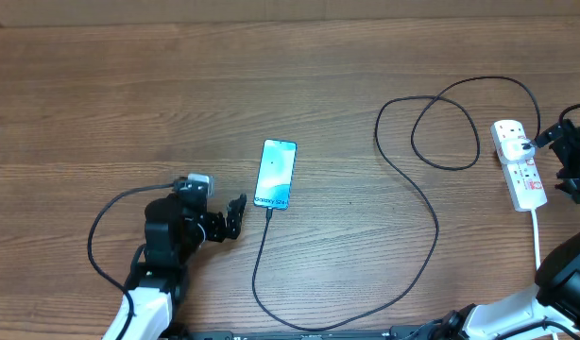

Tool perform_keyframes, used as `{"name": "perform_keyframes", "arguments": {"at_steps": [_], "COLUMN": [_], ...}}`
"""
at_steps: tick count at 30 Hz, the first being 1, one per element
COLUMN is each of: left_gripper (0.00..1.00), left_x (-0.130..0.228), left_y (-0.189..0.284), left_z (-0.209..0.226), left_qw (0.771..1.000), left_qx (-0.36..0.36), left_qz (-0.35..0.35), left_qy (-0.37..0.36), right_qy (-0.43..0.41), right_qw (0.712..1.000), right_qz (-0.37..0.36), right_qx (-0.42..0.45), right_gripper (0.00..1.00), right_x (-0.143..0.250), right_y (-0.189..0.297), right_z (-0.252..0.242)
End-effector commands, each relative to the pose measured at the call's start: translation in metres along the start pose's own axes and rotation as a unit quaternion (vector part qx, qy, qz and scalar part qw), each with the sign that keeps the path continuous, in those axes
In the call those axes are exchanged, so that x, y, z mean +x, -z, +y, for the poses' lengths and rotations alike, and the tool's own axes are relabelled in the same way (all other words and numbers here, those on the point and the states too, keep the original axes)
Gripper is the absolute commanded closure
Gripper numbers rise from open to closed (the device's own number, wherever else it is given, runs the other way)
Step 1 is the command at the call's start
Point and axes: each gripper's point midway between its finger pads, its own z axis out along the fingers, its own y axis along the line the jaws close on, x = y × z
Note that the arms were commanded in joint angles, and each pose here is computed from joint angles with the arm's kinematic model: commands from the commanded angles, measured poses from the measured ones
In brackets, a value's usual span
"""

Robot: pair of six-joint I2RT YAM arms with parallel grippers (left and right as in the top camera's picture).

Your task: Plug charger to phone and switch on socket

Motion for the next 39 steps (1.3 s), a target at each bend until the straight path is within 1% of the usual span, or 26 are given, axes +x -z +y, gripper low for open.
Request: {"name": "perform_keyframes", "arguments": {"at_steps": [1, 6, 15, 23, 31, 34, 39], "left_gripper": [0.0, 0.0, 0.0, 0.0, 0.0, 0.0, 0.0], "left_x": [0.019, 0.027, 0.021, 0.021, 0.023, -0.004, -0.031], "left_y": [0.005, 0.013, 0.024, 0.027, 0.046, 0.059, 0.078], "left_z": [-0.005, -0.006, -0.007, -0.007, -0.001, -0.006, -0.012], "left_qw": [1.0, 0.999, 0.998, 0.998, 0.997, 0.991, 0.978], "left_qx": [0.009, 0.012, 0.009, 0.009, -0.02, -0.017, -0.01], "left_qz": [0.002, -0.04, -0.058, -0.058, -0.071, -0.134, -0.206], "left_qy": [-0.004, -0.009, -0.006, 0.003, 0.003, -0.01, -0.026], "right_qy": [0.002, 0.002, 0.002, 0.002, 0.002, 0.002, 0.002], "right_qw": [1.0, 1.0, 1.0, 1.0, 1.0, 1.0, 1.0], "right_qz": [-0.008, -0.008, -0.008, -0.008, -0.008, -0.008, -0.008], "right_qx": [-0.003, -0.003, -0.003, -0.003, -0.003, -0.003, -0.003], "right_gripper": [0.0, 0.0, 0.0, 0.0, 0.0, 0.0, 0.0], "right_x": [-0.003, -0.003, -0.003, -0.003, -0.003, -0.003, -0.003], "right_y": [0.004, 0.004, 0.004, 0.004, 0.004, 0.004, 0.004], "right_z": [0.004, 0.004, 0.004, 0.004, 0.004, 0.004, 0.004]}}
